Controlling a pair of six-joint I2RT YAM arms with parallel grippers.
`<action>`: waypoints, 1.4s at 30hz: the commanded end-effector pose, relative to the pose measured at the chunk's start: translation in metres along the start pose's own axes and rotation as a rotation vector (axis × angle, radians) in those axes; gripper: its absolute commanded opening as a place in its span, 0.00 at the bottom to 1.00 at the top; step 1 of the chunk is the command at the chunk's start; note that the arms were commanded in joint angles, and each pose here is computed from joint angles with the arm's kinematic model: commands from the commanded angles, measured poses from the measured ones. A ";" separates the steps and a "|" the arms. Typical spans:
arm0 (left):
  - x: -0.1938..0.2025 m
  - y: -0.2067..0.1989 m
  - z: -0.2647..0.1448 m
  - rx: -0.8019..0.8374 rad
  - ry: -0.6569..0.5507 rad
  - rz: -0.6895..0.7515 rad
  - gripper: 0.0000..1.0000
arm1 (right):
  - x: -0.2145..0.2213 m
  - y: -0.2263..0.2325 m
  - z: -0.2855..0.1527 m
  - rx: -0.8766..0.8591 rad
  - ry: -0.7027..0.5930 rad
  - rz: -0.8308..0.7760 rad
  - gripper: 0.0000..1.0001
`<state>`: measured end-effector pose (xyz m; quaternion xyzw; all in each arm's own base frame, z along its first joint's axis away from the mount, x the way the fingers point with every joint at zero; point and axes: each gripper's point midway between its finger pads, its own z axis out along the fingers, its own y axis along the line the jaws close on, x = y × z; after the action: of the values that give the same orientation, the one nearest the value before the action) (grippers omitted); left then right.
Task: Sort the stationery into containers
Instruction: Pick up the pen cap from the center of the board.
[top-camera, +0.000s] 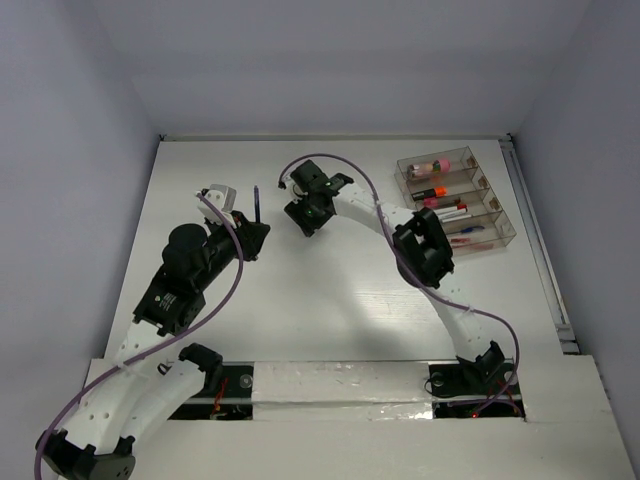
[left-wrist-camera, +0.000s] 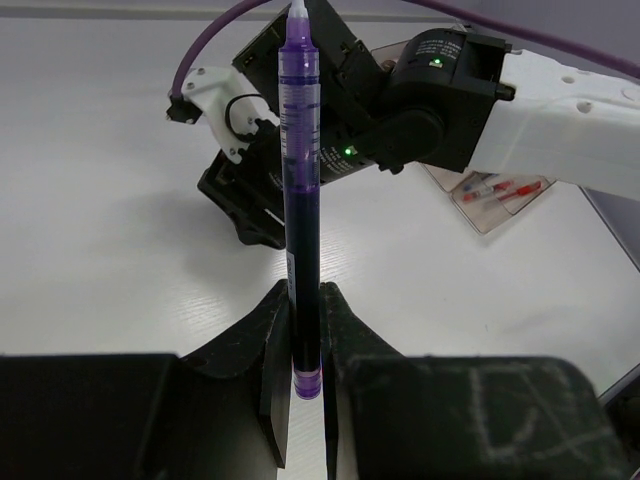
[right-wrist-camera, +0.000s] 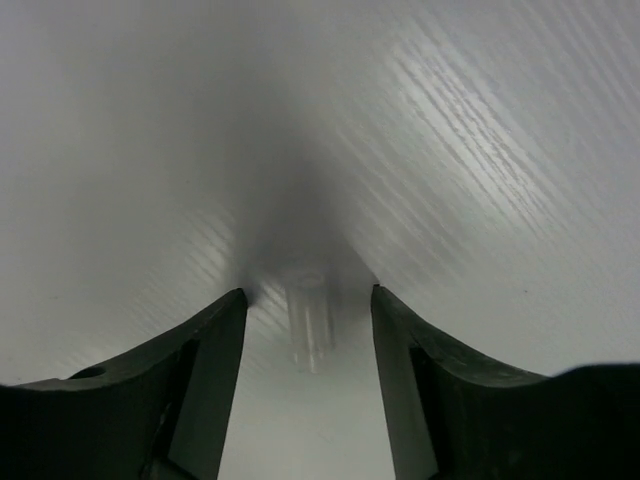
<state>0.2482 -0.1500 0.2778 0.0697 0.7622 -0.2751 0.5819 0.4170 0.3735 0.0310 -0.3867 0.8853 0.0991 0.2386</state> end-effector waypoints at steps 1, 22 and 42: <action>-0.010 -0.005 0.000 0.027 -0.044 0.015 0.00 | 0.013 0.009 0.007 0.040 0.075 -0.074 0.56; -0.010 0.001 0.002 0.010 -0.044 0.013 0.00 | 0.042 0.016 0.007 0.061 0.156 -0.069 0.51; -0.010 0.006 0.003 -0.012 -0.042 0.012 0.00 | -0.021 0.016 -0.038 -0.141 -0.167 0.278 0.00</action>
<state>0.2524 -0.1439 0.2769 0.0604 0.7641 -0.2673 0.5840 0.3937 0.3776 0.0317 -0.3526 0.8966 0.1334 0.2325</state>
